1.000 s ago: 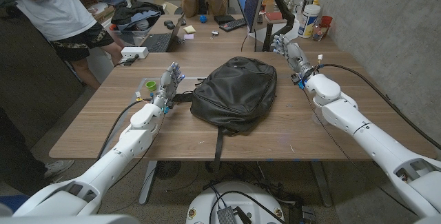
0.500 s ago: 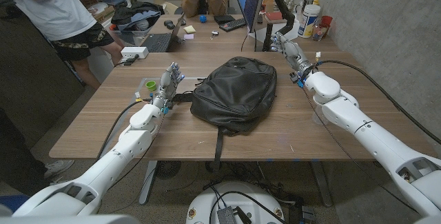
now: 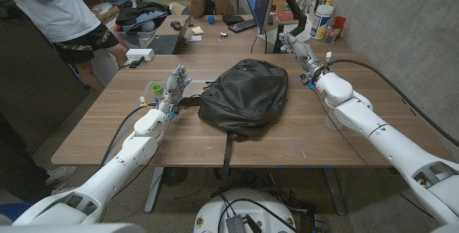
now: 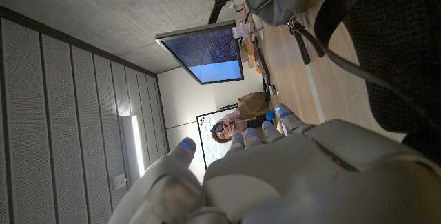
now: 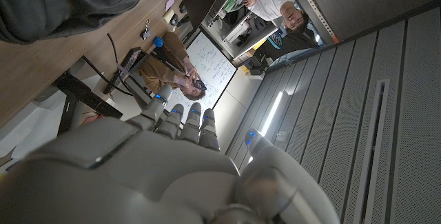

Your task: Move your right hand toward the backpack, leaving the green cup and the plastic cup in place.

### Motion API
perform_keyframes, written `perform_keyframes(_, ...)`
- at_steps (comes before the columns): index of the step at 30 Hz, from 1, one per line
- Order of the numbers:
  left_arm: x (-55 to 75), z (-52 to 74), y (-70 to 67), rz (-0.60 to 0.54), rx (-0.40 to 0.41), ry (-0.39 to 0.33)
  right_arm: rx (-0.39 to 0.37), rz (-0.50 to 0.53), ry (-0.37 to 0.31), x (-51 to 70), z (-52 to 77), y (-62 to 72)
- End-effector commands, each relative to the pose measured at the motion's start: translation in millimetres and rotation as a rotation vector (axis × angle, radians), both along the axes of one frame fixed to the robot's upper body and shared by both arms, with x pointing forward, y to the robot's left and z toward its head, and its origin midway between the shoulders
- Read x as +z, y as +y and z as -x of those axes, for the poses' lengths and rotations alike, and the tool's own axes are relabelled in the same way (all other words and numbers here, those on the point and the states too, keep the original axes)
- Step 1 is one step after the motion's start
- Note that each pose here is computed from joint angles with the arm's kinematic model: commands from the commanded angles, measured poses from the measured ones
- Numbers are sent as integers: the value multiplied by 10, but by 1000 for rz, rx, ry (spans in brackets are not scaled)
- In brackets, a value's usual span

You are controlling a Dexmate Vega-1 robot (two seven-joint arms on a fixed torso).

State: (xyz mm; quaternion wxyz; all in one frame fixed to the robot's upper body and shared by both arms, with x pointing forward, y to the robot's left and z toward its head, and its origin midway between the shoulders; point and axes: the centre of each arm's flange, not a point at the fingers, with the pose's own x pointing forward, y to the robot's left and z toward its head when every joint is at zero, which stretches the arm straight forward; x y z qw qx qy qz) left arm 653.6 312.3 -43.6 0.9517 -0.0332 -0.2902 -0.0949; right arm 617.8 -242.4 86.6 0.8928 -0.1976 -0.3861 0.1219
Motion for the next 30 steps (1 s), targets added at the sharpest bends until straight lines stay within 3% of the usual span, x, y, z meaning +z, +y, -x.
perform_keyframes(1, -14, 24, 9, -8, 4, -2, -7, 25, -13, 24, 2, 52)
perform_keyframes(30, -35, 48, -5, -13, 6, 1, -32, 151, -117, 119, 150, 244)
